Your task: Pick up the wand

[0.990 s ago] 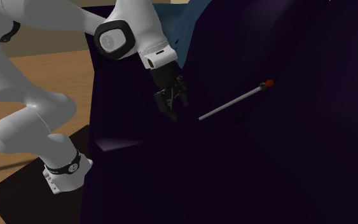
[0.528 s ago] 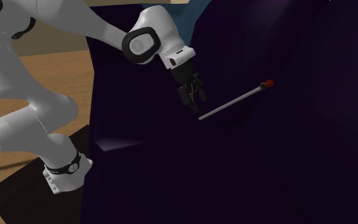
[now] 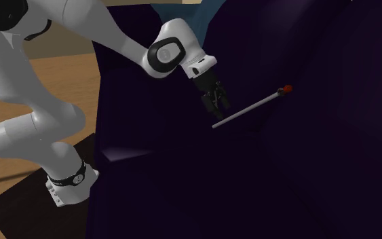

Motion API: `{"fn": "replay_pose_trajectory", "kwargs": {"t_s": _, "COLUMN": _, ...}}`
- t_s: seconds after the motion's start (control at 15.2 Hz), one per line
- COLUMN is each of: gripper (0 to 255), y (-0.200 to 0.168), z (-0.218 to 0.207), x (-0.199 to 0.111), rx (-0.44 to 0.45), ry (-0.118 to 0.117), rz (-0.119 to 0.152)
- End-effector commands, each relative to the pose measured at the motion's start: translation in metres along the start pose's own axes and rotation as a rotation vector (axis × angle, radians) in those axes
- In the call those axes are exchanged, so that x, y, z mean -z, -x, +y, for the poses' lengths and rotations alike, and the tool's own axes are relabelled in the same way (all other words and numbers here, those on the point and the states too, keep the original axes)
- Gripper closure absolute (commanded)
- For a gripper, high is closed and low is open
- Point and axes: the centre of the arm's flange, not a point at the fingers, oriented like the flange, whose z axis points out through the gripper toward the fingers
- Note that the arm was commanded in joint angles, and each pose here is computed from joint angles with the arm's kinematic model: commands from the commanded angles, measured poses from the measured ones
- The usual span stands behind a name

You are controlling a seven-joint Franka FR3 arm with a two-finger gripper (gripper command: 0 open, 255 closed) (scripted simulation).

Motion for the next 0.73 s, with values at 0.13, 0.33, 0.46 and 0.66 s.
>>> {"fn": "replay_pose_trajectory", "kwargs": {"t_s": 0.13, "gripper": 0, "y": 0.013, "z": -0.004, "x": -0.019, "rx": 0.000, "ry": -0.001, "rz": 0.001}}
{"fn": "replay_pose_trajectory", "kwargs": {"t_s": 0.33, "gripper": 255, "y": 0.013, "z": -0.004, "x": -0.019, "rx": 0.000, "ry": -0.001, "rz": 0.001}}
{"fn": "replay_pose_trajectory", "kwargs": {"t_s": 0.46, "gripper": 255, "y": 0.013, "z": -0.004, "x": -0.019, "rx": 0.000, "ry": -0.001, "rz": 0.001}}
{"fn": "replay_pose_trajectory", "kwargs": {"t_s": 0.66, "gripper": 255, "y": 0.013, "z": -0.004, "x": -0.019, "rx": 0.000, "ry": -0.001, "rz": 0.001}}
